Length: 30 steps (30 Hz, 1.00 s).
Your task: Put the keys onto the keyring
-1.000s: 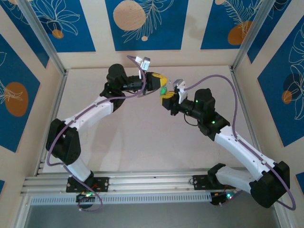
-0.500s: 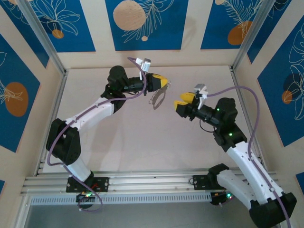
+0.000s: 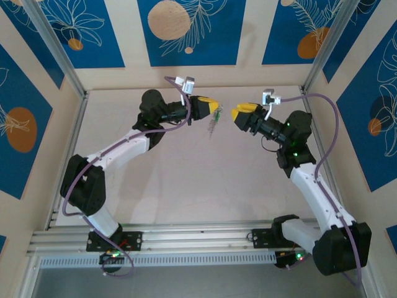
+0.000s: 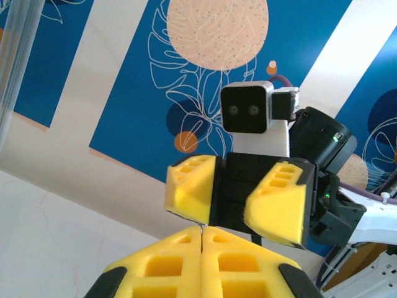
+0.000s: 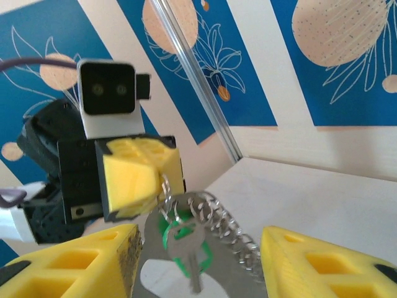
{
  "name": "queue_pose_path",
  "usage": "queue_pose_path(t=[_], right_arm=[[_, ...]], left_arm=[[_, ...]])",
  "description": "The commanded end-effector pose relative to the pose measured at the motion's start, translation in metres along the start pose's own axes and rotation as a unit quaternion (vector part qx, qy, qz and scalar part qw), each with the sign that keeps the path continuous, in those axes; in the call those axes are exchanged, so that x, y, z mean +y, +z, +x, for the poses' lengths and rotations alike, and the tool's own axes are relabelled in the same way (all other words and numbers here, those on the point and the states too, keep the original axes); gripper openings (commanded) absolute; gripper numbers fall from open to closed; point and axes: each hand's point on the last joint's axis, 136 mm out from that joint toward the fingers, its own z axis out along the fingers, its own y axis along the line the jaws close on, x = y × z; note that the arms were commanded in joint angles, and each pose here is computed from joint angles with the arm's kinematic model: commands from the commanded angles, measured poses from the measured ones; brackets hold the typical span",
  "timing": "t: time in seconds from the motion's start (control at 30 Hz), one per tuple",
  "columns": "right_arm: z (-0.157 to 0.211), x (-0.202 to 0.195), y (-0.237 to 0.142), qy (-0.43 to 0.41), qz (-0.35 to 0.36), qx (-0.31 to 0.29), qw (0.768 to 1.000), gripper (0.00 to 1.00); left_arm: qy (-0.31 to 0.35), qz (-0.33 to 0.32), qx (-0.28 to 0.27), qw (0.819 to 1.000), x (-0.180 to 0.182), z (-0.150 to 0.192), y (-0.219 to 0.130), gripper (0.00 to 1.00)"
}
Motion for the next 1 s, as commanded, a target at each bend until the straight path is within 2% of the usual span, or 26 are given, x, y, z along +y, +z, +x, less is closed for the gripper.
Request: queue_pose_path(t=[0.0,0.3,0.97], right_arm=[[-0.027,0.016,0.006,0.008,-0.055,-0.03,0.998,0.56],[-0.033,0.008,0.025,0.052,-0.1,-0.035,0.993,0.53],[-0.033,0.025,0.053,0.055,-0.156,-0.014,0.986,0.36]], left_arm=[[0.022,0.011,-0.046,0.999,-0.017,-0.021,-0.002,0.0],[-0.001,0.021,-0.091,0.996,-0.016,-0.029,-0.005,0.0],[-0.005,0.039,-0.103,0.994,-0.021,-0.033,0.001,0.0]])
